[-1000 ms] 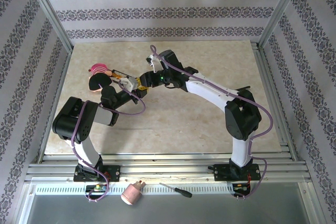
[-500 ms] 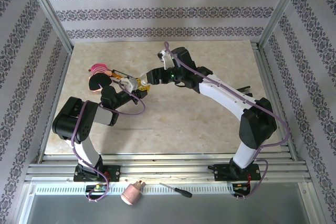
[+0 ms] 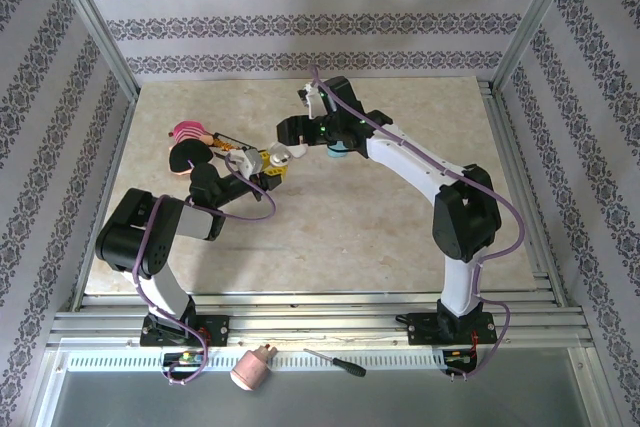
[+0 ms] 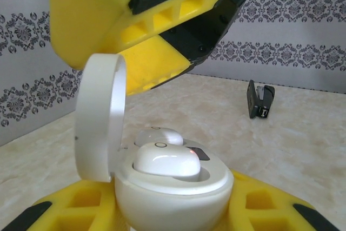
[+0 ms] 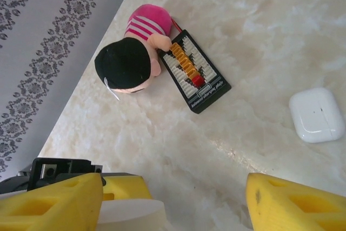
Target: Insert wireless bluetooth earbuds into charging case
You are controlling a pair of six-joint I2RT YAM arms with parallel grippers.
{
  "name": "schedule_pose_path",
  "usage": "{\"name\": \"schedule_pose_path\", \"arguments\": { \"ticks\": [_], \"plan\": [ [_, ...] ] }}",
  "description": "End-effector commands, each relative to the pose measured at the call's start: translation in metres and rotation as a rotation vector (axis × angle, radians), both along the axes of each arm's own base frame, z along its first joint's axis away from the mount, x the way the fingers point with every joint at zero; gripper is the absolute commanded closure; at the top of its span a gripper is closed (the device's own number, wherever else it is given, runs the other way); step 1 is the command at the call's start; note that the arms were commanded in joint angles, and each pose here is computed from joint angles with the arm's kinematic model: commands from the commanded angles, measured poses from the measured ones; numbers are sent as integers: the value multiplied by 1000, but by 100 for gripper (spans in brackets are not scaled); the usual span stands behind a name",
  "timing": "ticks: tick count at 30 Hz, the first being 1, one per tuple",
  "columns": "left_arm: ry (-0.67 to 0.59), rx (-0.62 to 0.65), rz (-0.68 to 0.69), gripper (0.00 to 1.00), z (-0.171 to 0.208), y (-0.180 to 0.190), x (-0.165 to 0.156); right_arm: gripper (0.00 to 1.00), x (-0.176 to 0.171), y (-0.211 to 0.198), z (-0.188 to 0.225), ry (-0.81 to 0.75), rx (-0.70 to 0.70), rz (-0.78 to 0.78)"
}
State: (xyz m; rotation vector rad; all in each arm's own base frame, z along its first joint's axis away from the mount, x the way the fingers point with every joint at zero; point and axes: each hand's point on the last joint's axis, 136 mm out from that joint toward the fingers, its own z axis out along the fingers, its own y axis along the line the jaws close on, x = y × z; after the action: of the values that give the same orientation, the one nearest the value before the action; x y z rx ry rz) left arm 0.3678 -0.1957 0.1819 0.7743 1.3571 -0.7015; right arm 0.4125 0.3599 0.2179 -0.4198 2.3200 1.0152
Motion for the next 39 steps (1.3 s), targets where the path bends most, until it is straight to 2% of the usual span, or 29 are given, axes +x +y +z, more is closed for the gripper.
{"name": "schedule_pose_path", "arguments": {
  "ticks": [1,10,14,19,21,28,33,39],
  "plan": [
    [-88,-32,-12,79,27,-2,-6,31,-14,1,-5,40,4,23],
    [-84,-43,12,79,29,0,-1,30,-24,-6,5,33,53,11],
    [-78,-53,20,79,32,1,0,29,-29,-3,11,79,157,24],
    [-72,-76,30,79,39,3,0,28,-33,-3,22,203,416,17],
    [-69,-88,24,79,43,3,0,28,-35,-2,21,249,473,23],
    [-75,-105,-4,79,53,-1,-2,34,-47,6,14,402,667,75],
    [-83,-111,-12,79,57,-4,-4,37,-49,10,12,427,699,80],
    [-85,-116,-22,79,60,-6,-3,51,-51,18,20,447,745,118]
  ]
}}
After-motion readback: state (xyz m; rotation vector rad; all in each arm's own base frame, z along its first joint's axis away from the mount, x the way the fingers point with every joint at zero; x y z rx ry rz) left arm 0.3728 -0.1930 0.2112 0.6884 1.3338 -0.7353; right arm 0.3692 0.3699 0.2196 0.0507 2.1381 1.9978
